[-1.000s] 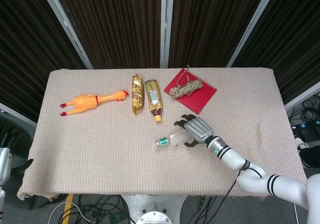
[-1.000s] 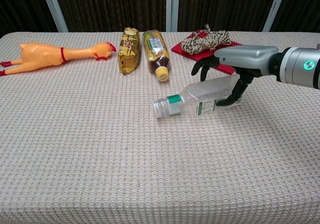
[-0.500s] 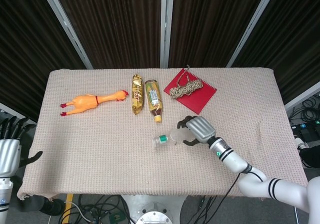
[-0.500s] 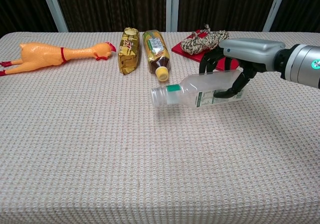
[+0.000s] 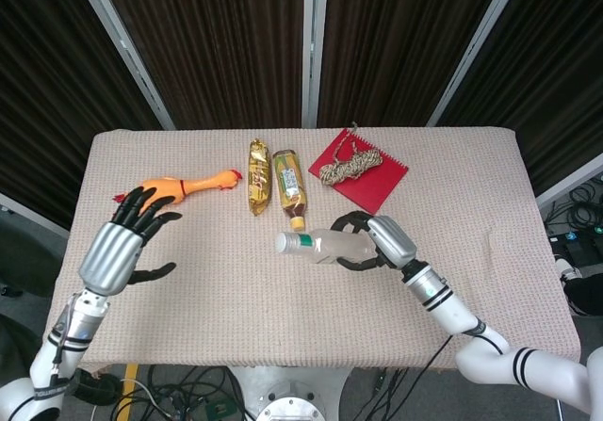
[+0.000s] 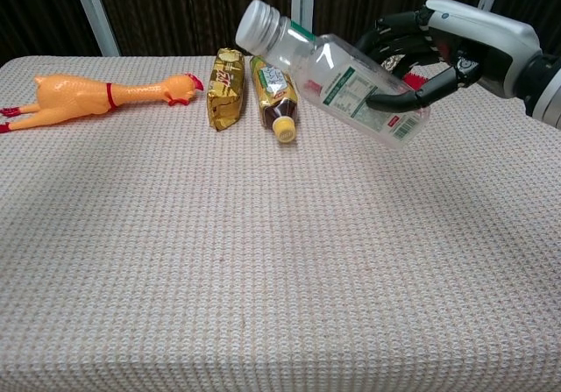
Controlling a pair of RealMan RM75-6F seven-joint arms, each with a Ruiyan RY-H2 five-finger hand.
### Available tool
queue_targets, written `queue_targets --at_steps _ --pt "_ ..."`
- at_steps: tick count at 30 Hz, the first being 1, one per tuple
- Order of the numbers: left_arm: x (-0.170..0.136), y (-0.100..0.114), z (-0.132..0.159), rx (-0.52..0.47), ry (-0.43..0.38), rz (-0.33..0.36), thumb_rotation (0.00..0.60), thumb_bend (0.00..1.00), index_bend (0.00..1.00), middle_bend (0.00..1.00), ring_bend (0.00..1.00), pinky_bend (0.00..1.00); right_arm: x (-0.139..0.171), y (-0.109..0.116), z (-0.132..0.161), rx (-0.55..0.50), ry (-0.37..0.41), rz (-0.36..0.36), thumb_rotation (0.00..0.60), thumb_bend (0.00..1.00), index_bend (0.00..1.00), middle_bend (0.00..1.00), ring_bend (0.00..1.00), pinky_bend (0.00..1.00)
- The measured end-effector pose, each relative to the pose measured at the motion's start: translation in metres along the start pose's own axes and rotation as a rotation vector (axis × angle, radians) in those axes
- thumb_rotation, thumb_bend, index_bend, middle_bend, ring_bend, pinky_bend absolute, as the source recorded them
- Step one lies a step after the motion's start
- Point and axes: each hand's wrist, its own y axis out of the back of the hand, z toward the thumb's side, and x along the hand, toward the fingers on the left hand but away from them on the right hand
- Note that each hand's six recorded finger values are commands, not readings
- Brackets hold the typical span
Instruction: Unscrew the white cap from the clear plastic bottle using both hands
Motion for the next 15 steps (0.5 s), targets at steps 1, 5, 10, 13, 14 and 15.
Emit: queue_targets --at_steps 1,5,10,13,14,15 --pt "0.005 -0.002 0.006 -0.014 -0.020 0.002 0.600 0.09 0.26 0.13 0.02 0.00 -0.001 0.000 0.002 -0.019 0.010 -0.004 0.600 0.28 0.49 0.46 0.28 0.45" --pt "0.025 -0.009 0.030 -0.067 -0.087 0.015 0.600 0.09 0.26 0.13 0.02 0.01 -0.008 -0.005 0.015 -0.052 0.054 0.001 0.600 0.29 0.49 0.46 0.28 0.45" --pt "0.041 -0.015 0.052 -0.118 -0.139 0.026 0.600 0.09 0.24 0.13 0.02 0.01 -0.014 -0.011 0.022 -0.056 0.071 0.013 0.600 0.29 0.49 0.46 0.29 0.45" --pt "0.045 -0.017 0.060 -0.126 -0.153 0.030 0.600 0.09 0.24 0.13 0.02 0.01 -0.015 -0.012 0.021 -0.050 0.066 0.016 0.600 0.29 0.49 0.46 0.29 0.45" --pt "0.047 -0.018 0.062 -0.130 -0.157 0.031 0.600 0.09 0.24 0.13 0.02 0.01 -0.016 -0.013 0.021 -0.050 0.065 0.019 0.600 0.29 0.49 0.46 0.29 0.45" --pt "0.048 -0.019 0.066 -0.136 -0.164 0.031 0.600 0.09 0.24 0.13 0.02 0.01 -0.016 -0.013 0.021 -0.051 0.065 0.022 0.600 0.29 0.49 0.46 0.29 0.45"
